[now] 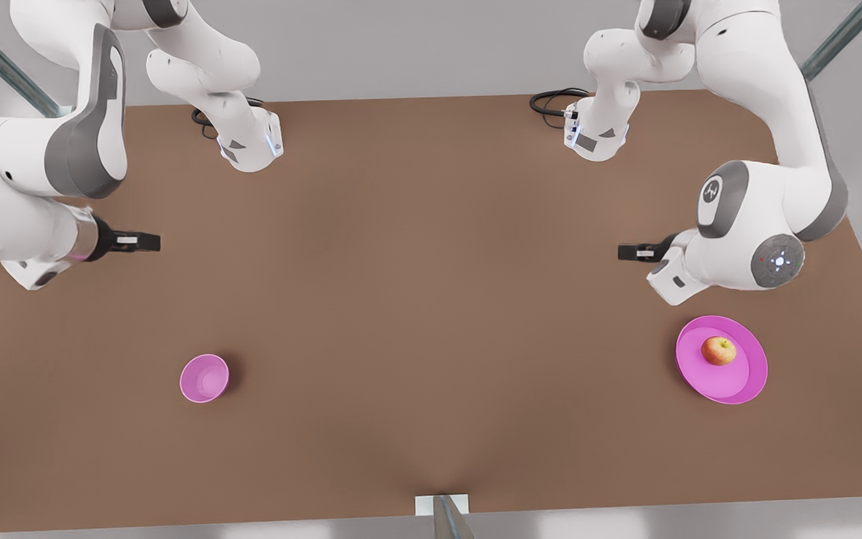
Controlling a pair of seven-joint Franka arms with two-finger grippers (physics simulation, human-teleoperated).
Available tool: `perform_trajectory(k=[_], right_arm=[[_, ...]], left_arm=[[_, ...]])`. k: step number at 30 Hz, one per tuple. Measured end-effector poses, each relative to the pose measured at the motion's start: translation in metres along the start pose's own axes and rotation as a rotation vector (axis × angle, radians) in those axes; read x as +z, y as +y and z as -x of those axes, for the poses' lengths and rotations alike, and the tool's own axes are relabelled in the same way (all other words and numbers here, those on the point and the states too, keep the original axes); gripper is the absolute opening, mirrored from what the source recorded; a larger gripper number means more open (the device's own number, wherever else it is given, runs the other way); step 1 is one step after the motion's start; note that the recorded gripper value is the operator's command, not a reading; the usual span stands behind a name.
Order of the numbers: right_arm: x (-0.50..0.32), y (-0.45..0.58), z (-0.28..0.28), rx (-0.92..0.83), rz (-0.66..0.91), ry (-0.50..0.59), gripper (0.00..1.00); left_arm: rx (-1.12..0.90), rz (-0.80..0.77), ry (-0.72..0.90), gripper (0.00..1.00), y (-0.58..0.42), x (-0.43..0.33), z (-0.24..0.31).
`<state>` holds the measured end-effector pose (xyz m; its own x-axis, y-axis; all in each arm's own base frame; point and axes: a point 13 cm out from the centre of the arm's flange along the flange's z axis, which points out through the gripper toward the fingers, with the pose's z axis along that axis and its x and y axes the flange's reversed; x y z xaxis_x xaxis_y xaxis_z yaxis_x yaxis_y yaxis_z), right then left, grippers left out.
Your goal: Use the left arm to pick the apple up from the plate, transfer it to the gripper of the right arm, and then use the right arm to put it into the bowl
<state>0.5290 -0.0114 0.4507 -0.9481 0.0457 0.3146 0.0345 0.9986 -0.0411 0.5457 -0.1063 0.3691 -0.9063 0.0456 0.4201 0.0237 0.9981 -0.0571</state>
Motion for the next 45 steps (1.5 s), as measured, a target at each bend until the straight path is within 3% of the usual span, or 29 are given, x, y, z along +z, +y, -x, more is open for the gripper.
perform_trajectory(k=[5, 10, 15, 30, 45], right_arm=[[-0.01, 0.001, 0.019, 0.003, 0.002, -0.096, 1.0], [-0.013, 0.009, 0.029, -0.004, 0.001, -0.134, 1.0], [-0.017, 0.025, 0.031, -0.028, -0.005, -0.148, 1.0], [-0.006, 0.024, 0.036, -0.027, -0.046, -0.128, 1.0], [0.0, 0.023, 0.041, -0.025, -0.052, -0.118, 1.0]], left_arm=[[-0.04, 0.064, -0.145, 1.0, 0.029, -0.011, 0.03], [-0.194, 0.059, -0.174, 1.0, 0.164, 0.028, 0.112], [-0.219, 0.057, -0.216, 1.0, 0.247, 0.077, 0.156], [-0.142, 0.087, -0.354, 1.0, 0.312, 0.186, 0.196], [-0.082, 0.094, -0.313, 1.0, 0.322, 0.248, 0.203]])
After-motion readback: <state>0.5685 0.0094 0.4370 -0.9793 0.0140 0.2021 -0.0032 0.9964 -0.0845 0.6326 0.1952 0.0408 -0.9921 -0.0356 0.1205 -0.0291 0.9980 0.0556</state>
